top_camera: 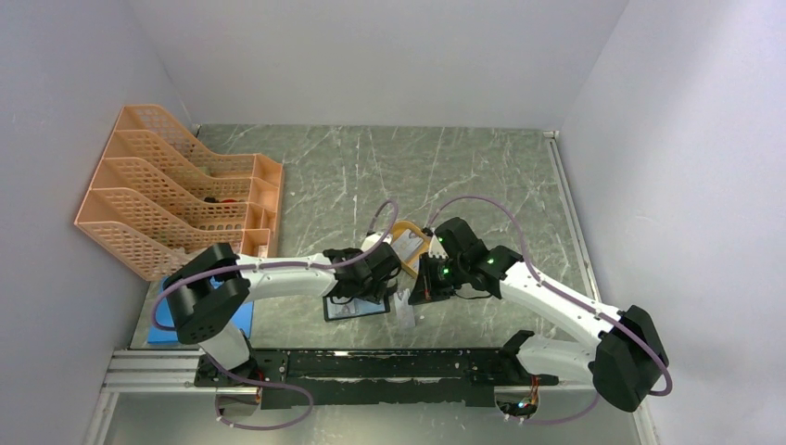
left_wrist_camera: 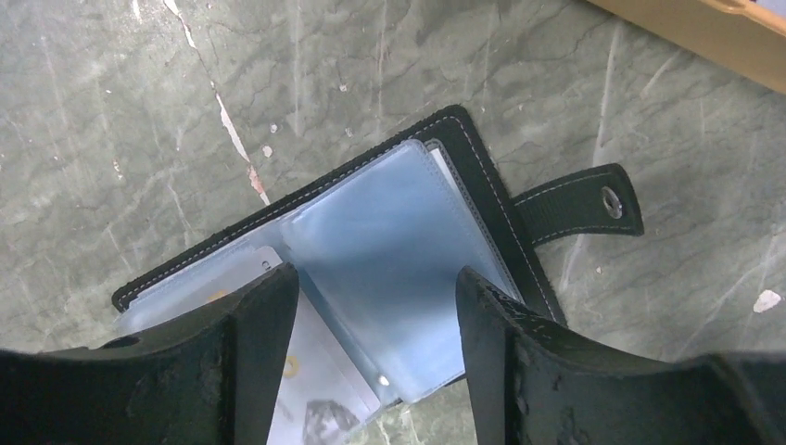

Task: Put the credit cards into the card holder
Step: Turn over the card slot in the card holder.

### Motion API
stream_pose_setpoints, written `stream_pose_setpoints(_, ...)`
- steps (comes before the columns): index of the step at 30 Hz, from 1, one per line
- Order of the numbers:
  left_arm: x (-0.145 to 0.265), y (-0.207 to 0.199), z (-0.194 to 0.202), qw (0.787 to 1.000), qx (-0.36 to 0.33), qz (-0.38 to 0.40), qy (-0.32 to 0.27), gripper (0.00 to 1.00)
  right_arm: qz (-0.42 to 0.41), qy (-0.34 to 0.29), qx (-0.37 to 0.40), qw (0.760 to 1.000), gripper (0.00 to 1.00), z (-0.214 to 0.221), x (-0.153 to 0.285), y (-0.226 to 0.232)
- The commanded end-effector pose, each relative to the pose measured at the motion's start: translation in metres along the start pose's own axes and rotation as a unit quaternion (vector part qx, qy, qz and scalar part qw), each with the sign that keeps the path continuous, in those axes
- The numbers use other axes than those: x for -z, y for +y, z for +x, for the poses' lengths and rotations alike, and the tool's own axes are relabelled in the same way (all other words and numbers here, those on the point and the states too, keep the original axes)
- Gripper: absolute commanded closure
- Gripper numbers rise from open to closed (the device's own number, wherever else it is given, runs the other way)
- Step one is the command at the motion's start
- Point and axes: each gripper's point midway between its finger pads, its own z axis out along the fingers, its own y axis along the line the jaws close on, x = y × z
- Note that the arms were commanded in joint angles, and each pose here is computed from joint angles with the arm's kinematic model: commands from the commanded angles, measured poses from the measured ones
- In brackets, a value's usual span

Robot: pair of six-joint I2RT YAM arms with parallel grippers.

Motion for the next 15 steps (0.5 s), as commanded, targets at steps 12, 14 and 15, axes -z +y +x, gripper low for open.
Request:
stream_pose_setpoints(12, -0.022, 0.02, 0.04, 0.999, -0.023, -0.032, 0.03, 0.71, -0.002, -0.008, -0.003, 1.0, 1.0, -0.003, 0.002, 0.0)
stream_pose_setpoints(14, -0.022, 0.022, 0.041, 0.999, -0.023, -0.035, 0.03, 0.8, -0.006, -0.005, -0.006, 1.0, 1.0, -0.002, -0.001, 0.001)
stream_pose_setpoints(15, -0.021, 0.022, 0.04, 0.999, -0.023, -0.036, 0.03, 0.83, -0.009, -0.005, -0.007, 1.0, 1.0, -0.002, -0.002, 0.001)
